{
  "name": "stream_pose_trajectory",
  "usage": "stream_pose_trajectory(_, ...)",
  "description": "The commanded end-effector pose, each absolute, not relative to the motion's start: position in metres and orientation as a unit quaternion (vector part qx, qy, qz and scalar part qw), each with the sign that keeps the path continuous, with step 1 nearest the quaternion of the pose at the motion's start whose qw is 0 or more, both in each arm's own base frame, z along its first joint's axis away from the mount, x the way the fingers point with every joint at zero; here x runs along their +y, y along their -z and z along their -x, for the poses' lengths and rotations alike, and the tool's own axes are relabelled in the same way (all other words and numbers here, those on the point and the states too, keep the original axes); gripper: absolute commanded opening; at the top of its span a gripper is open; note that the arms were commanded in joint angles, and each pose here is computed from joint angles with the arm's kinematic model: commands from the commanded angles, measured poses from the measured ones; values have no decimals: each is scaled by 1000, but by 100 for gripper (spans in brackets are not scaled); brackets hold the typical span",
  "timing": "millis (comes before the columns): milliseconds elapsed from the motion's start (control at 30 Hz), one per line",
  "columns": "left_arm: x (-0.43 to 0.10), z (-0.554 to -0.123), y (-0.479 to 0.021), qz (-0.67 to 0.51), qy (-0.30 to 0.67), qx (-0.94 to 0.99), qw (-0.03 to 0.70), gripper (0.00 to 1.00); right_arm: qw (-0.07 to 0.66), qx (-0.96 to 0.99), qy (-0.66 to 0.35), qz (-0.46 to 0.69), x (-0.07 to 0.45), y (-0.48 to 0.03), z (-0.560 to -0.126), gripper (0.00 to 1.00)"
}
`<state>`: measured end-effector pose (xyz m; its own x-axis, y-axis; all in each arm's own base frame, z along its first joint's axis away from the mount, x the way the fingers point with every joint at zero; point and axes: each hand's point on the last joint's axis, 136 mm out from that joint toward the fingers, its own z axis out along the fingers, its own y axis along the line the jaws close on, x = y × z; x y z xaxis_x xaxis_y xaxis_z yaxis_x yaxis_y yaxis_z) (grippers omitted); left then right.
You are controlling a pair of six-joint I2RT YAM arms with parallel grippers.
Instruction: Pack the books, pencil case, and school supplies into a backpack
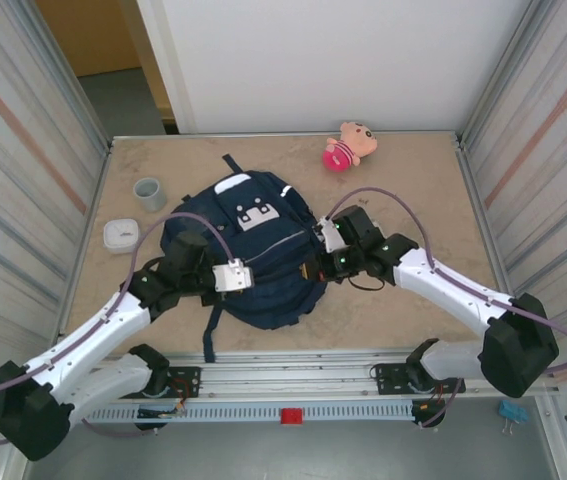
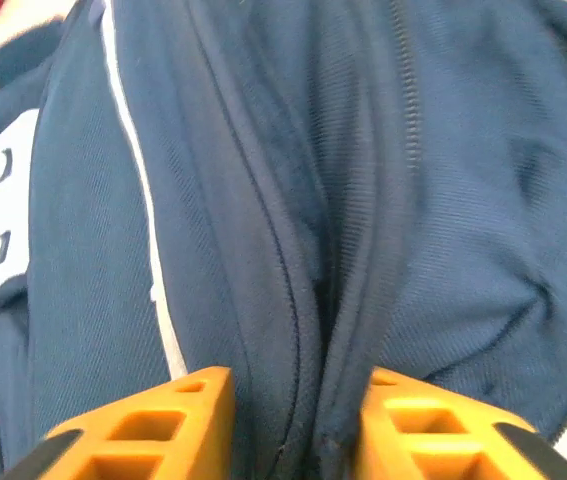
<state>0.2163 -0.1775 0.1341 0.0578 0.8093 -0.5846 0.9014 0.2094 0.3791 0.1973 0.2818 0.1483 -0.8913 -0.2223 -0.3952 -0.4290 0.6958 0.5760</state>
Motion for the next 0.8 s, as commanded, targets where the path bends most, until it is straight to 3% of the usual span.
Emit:
stream_pose_trajectory(0, -171, -220, -142, -607, 67, 695, 380, 49, 145, 891, -372, 214, 303, -162, -169, 0)
stream_pose_trajectory(100, -185, -200, -163, -588, 137, 694, 393, 66, 151, 882, -389, 219, 319, -170, -162, 0)
stream_pose_trajectory(200, -195, -180, -179, -571, 176, 695, 400, 75, 147, 881, -393, 220, 328, -170, -163, 0)
stream_pose_trajectory(433, -218, -156, -179, -600, 179, 666, 406, 77, 134, 868, -415, 237, 341, -178, -160, 0)
stream_pose_trajectory(633, -229, -171, -157, -616, 155, 668, 387, 65, 136, 866, -416, 242, 340, -180, -158, 0)
stream_pose_trajectory(767, -234, -178, -151, -622, 145, 665, 386, 46, 135, 866, -415, 242, 339, -179, -159, 0)
